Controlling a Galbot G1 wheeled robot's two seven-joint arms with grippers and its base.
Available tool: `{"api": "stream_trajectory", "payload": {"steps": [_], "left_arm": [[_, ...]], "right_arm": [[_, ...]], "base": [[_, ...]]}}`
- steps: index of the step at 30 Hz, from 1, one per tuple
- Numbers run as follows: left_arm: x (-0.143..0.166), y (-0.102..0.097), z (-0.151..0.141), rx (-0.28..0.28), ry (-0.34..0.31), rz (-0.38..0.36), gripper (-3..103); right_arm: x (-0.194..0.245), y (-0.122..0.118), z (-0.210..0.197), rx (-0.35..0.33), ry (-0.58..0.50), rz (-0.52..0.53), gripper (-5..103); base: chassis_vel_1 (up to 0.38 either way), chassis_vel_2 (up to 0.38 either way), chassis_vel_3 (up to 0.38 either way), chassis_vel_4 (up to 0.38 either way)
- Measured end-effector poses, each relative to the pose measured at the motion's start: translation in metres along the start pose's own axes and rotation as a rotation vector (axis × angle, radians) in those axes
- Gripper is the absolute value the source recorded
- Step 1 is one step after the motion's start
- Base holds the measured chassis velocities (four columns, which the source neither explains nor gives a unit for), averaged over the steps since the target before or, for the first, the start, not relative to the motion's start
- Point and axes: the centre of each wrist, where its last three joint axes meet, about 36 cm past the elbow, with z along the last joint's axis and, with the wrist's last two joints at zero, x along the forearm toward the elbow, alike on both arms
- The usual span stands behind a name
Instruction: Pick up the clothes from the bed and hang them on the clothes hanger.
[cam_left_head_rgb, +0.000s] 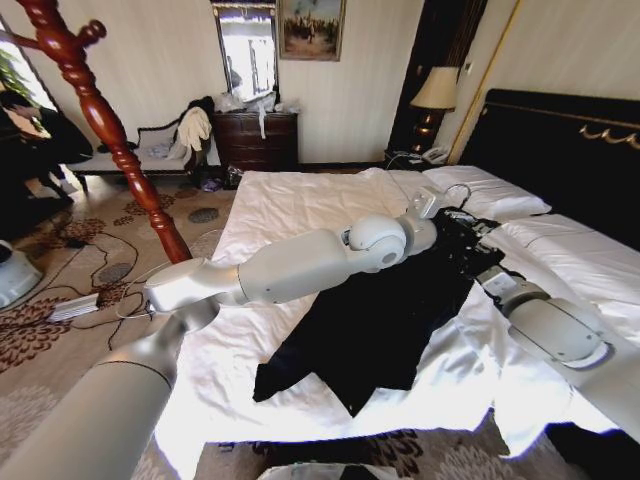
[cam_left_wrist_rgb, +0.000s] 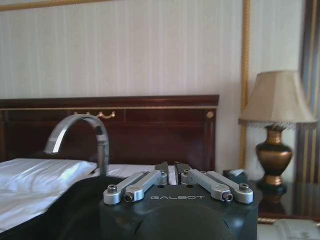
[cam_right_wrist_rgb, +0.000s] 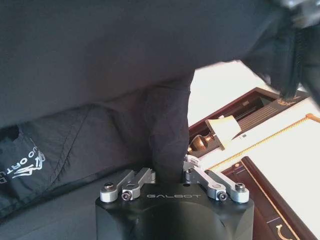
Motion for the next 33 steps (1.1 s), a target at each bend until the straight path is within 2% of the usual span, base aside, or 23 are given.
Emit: {"api": "stream_trajectory", "payload": {"steps": [1,4,7,8,10,14,16,18,19,21,22,24,25,27,29,32,33], "left_arm": [[0.000,-0.001,0.000,0.002,-0.002,0.003,12],[0.007,-0.009,0.005,0.007,-0.007,0.030,28],[0.011,-0.012,0.006,0.003,-0.012,0.042,34],[0.013,-0.014,0.006,0.002,-0.018,0.048,44],[0.016,-0.017,0.006,0.001,-0.023,0.055,44],[0.033,-0.026,0.004,-0.016,-0.035,0.064,66],[0.036,-0.028,0.003,-0.019,-0.037,0.065,66],[0.054,-0.030,0.000,-0.034,-0.044,0.050,77],[0.054,-0.030,0.000,-0.034,-0.044,0.050,77],[0.078,-0.031,-0.005,-0.036,-0.060,0.029,88],[0.078,-0.031,-0.005,-0.036,-0.060,0.029,88],[0.100,-0.027,-0.017,-0.018,-0.084,0.000,97],[0.107,-0.023,-0.026,-0.018,-0.104,-0.012,99],[0.110,-0.021,-0.031,-0.018,-0.113,-0.018,99],[0.131,-0.004,-0.060,-0.037,-0.165,-0.071,100],[0.144,0.005,-0.070,-0.046,-0.180,-0.100,100],[0.159,0.014,-0.075,-0.046,-0.184,-0.133,100]], "right_arm": [[0.000,0.000,0.000,-0.001,-0.002,0.000,20],[0.001,-0.001,-0.003,-0.012,-0.024,-0.001,20],[0.001,-0.002,-0.004,-0.013,-0.032,0.000,20],[0.001,-0.002,-0.004,-0.015,-0.034,0.001,20],[0.001,-0.002,-0.003,-0.017,-0.035,0.001,20],[0.001,0.000,0.000,-0.029,-0.028,0.003,20],[0.001,0.000,0.000,-0.030,-0.027,0.003,20],[0.001,0.001,0.001,-0.041,-0.027,0.003,20],[0.001,0.001,0.001,-0.041,-0.027,0.003,20],[0.003,0.003,0.000,-0.066,-0.029,-0.006,20],[0.003,0.003,0.000,-0.066,-0.029,-0.006,20],[0.004,0.006,0.001,-0.075,-0.028,-0.015,20],[0.004,0.008,0.002,-0.075,-0.029,-0.017,20],[0.004,0.008,0.003,-0.075,-0.029,-0.017,20],[0.004,0.009,0.004,-0.079,-0.029,-0.016,20],[0.003,0.009,0.004,-0.081,-0.032,-0.013,20],[0.003,0.009,0.004,-0.083,-0.037,-0.009,20]], "base": [[0.000,0.000,0.000,0.000],[0.000,0.000,0.000,0.000],[0.000,0.000,0.000,0.000],[0.000,0.000,0.000,0.000],[0.000,0.000,0.000,0.000],[0.000,0.000,0.000,0.000],[0.000,0.000,0.000,0.000],[0.000,0.000,0.000,0.000],[0.000,0.000,0.000,0.000],[0.000,0.000,0.000,0.000],[0.000,0.000,0.000,0.000],[0.000,0.000,0.000,0.000],[0.000,0.000,0.000,0.000],[0.000,0.000,0.000,0.000],[0.000,0.000,0.000,0.000],[0.000,0.000,0.000,0.000],[0.000,0.000,0.000,0.000]]}}
